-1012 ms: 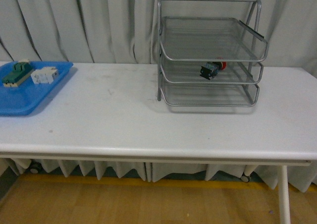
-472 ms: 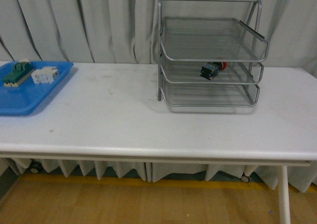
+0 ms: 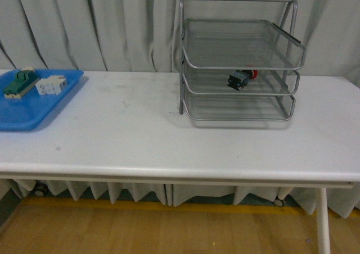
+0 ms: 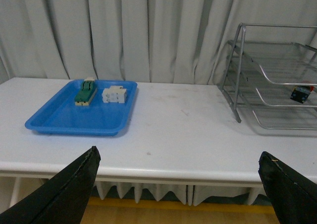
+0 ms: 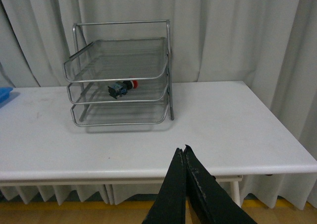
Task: Place button on rack with both arms
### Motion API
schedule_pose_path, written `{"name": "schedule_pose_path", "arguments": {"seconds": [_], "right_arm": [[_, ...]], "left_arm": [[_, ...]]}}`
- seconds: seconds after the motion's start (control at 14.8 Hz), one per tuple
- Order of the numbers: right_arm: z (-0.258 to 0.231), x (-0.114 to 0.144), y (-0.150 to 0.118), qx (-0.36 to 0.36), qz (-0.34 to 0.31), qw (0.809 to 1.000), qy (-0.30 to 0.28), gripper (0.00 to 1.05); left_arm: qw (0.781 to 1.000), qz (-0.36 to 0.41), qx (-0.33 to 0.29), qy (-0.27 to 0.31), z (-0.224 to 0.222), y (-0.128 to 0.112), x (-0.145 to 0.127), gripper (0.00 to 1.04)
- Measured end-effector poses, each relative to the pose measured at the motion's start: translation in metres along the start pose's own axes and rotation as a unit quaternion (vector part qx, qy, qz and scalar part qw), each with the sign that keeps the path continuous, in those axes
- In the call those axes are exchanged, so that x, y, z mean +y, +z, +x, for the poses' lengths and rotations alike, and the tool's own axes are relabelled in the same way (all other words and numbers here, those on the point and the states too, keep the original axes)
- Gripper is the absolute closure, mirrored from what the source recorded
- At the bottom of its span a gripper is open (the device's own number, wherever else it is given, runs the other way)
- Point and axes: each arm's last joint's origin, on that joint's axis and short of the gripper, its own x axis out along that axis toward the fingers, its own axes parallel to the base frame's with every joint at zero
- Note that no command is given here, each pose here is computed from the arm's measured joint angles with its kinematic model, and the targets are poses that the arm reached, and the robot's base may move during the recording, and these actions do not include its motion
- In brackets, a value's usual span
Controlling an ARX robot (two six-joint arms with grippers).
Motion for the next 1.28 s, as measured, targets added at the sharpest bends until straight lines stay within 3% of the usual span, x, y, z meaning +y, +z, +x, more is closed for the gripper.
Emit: {"name": "schedule_pose_path", "arguments": {"seconds": [0.14,0.2,0.4,0.68,1.28], "right_arm": [[0.0000,0.0000,-0.0002,0.001,0.000,1.000,0.000,1.03],[0.0000,0.0000,-0.0002,0.001,-0.001,1.000,0.000,0.94],[0.0000,0.0000,-0.0002,0.001,-0.001,1.000,0.000,0.54],[0.0000,0.0000,-0.0002,0.001,-0.001,1.000,0.000,0.08],[0.0000,0.0000,-0.0002,0.001,-0.001,1.000,0.000,0.06]], "left_arm": [[1.000,0.000,0.000,0.000,0.0000,0.0000,0.0000,0.07],[1.000,0.000,0.000,0.000,0.0000,0.0000,0.0000,0.07],[1.000,0.000,0.000,0.000,0.0000,0.0000,0.0000,0.07],[1.000,0.000,0.000,0.000,0.0000,0.0000,0.0000,0.07],[1.000,0.000,0.000,0.000,0.0000,0.0000,0.0000,0.07]]}}
